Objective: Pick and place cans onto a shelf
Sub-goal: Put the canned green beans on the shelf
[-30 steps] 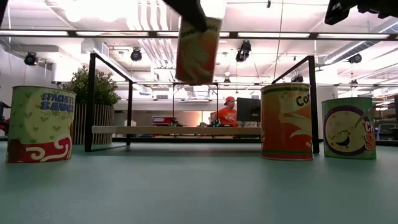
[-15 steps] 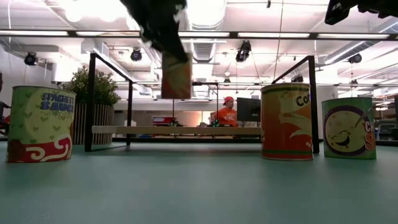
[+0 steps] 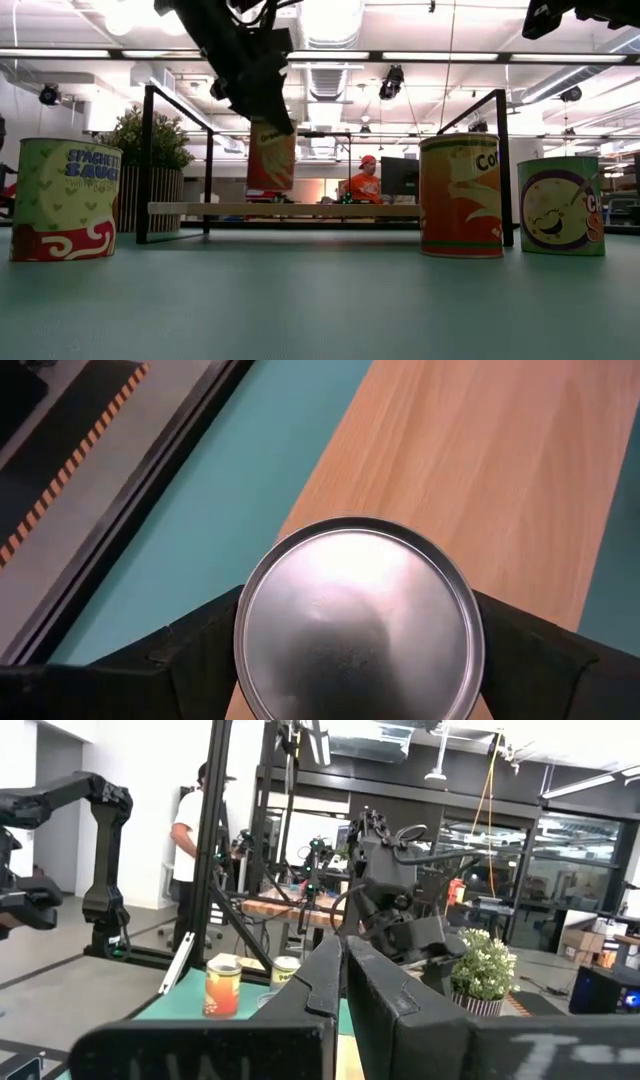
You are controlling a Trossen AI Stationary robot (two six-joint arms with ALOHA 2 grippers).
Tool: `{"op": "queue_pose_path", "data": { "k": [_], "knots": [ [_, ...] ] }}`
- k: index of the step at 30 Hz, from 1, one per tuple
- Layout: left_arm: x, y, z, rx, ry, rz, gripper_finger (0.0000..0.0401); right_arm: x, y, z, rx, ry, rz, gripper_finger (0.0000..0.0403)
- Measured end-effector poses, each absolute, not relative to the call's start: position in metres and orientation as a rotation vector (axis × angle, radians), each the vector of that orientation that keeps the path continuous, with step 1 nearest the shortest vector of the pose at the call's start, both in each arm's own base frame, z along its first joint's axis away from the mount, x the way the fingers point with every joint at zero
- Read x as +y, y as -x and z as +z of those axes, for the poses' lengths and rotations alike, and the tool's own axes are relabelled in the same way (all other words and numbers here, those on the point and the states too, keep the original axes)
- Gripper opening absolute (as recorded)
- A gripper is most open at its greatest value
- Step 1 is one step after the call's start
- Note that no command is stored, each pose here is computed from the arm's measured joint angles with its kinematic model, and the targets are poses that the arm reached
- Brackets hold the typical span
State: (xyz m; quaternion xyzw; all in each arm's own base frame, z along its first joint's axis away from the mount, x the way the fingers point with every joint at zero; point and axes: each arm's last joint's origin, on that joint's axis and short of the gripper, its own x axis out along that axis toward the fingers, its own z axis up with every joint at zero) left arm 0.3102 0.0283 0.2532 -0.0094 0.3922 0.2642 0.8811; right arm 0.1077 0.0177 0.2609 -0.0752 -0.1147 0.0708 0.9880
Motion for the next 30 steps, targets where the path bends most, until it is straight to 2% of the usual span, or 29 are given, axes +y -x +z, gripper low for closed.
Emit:
{"op": "queue_pose_path", "data": {
  "k": [7,30],
  "knots": [
    [0.029,-0.309,0.242,0.832,0.009,0.569,0.0308,0.018,-0.108,0.261,-0.23,0.149,0.143,0.0009],
    [0.03,-0.309,0.243,0.833,-0.028,0.584,0.0308,0.018,-0.108,0.261,-0.23,0.148,0.143,0.0009]
  ]
}}
